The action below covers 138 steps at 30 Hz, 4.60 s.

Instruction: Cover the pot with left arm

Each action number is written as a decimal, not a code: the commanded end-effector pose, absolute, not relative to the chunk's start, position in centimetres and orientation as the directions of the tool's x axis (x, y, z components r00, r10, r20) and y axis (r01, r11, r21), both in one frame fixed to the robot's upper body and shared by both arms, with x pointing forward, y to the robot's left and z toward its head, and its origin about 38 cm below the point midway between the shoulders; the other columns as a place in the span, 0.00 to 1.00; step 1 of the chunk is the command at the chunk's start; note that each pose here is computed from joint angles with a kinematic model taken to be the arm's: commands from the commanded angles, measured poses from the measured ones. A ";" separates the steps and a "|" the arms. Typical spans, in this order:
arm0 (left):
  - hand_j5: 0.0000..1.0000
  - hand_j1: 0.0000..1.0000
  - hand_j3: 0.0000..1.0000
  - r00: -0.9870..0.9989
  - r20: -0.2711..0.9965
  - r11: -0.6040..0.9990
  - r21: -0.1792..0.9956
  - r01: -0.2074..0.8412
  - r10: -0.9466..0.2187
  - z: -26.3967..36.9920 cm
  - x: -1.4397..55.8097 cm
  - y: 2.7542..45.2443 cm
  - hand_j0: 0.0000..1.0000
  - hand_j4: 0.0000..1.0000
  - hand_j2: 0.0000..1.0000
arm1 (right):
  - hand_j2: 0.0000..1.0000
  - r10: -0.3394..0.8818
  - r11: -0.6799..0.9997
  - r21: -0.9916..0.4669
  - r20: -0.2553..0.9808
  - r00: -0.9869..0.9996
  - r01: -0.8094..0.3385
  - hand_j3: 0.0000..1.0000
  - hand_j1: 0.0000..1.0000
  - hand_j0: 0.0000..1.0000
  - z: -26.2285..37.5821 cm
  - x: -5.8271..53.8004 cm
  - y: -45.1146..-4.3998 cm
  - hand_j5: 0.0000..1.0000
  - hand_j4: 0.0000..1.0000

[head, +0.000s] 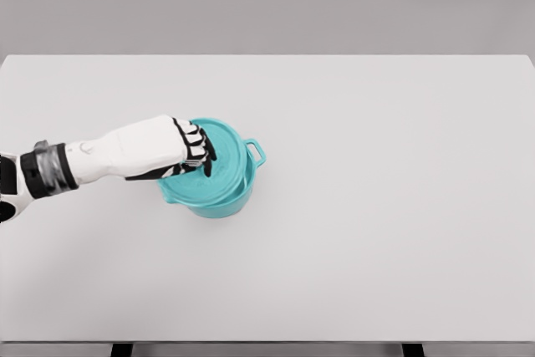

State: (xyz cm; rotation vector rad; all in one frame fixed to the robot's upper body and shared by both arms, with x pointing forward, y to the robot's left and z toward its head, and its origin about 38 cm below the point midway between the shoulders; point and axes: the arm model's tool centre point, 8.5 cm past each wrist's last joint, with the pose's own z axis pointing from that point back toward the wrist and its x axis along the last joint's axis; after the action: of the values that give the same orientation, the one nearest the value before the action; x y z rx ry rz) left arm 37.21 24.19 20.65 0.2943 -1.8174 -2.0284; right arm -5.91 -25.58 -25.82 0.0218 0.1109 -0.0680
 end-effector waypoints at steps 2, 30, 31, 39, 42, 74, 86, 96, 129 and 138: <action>0.44 0.44 0.44 -0.901 0.119 -0.056 0.986 0.156 -0.417 20.5 37.2 23.5 0.44 0.44 0.44 | 1.00 -0.066 0.997 0.018 -0.112 0.992 0.069 1.00 1.00 1.00 -25.8 -5.9 -25.6 1.00 1.00; 0.45 0.45 0.45 -0.889 0.143 -0.052 0.982 0.184 -0.435 18.5 38.5 22.5 0.45 0.45 0.45 | 1.00 -0.068 0.997 0.018 -0.112 0.991 0.070 1.00 1.00 1.00 -25.8 -5.9 -25.6 1.00 1.00; 0.45 0.45 0.45 -0.889 0.143 -0.052 0.982 0.184 -0.435 18.5 38.5 22.5 0.45 0.45 0.45 | 1.00 -0.066 0.997 0.018 -0.112 0.992 0.069 1.00 1.00 1.00 -25.8 -5.9 -25.6 1.00 1.00; 0.46 0.46 0.46 -0.883 0.149 -0.053 0.980 0.193 -0.446 18.2 38.7 22.8 0.46 0.46 0.46 | 1.00 -0.066 0.997 0.018 -0.112 0.992 0.069 1.00 1.00 1.00 -25.8 -5.9 -25.6 1.00 1.00; 0.47 0.47 0.47 -0.882 0.151 -0.052 0.980 0.194 -0.446 18.2 38.7 22.8 0.47 0.47 0.47 | 1.00 -0.066 0.997 0.018 -0.112 0.992 0.069 1.00 1.00 1.00 -25.8 -5.9 -25.6 1.00 1.00; 0.58 0.58 0.58 -0.874 0.167 -0.048 0.976 0.212 -0.457 17.5 39.0 22.9 0.58 0.58 0.58 | 1.00 -0.068 0.997 0.018 -0.112 0.991 0.070 1.00 1.00 1.00 -25.8 -5.9 -25.6 1.00 1.00; 0.60 0.60 0.60 -0.874 0.168 -0.049 0.976 0.213 -0.456 17.5 38.9 22.9 0.60 0.60 0.60 | 1.00 -0.068 0.997 0.018 -0.112 0.991 0.070 1.00 1.00 1.00 -25.8 -5.9 -25.6 1.00 1.00; 0.63 0.63 0.63 -0.869 0.174 -0.052 0.974 0.222 -0.464 17.1 39.0 23.2 0.63 0.63 0.63 | 1.00 -0.066 0.997 0.018 -0.112 0.992 0.069 1.00 1.00 1.00 -25.8 -5.9 -25.6 1.00 1.00; 0.64 0.64 0.64 -0.870 0.175 -0.037 0.976 0.216 -0.460 17.6 39.0 23.1 0.64 0.64 0.64 | 1.00 -0.068 0.997 0.018 -0.112 0.991 0.070 1.00 1.00 1.00 -25.8 -5.9 -25.6 1.00 1.00; 0.62 0.62 0.62 -0.871 0.172 -0.033 0.977 0.210 -0.459 17.9 39.0 23.2 0.62 0.62 0.62 | 1.00 -0.066 0.997 0.018 -0.110 0.992 0.068 1.00 1.00 1.00 -25.8 -5.9 -25.6 1.00 1.00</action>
State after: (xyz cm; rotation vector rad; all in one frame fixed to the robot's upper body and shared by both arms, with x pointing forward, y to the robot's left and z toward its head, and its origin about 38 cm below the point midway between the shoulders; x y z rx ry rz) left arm 39.03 23.14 17.83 0.2641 -1.7913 -1.9617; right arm -5.91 -25.58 -25.82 0.0217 0.1108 -0.0682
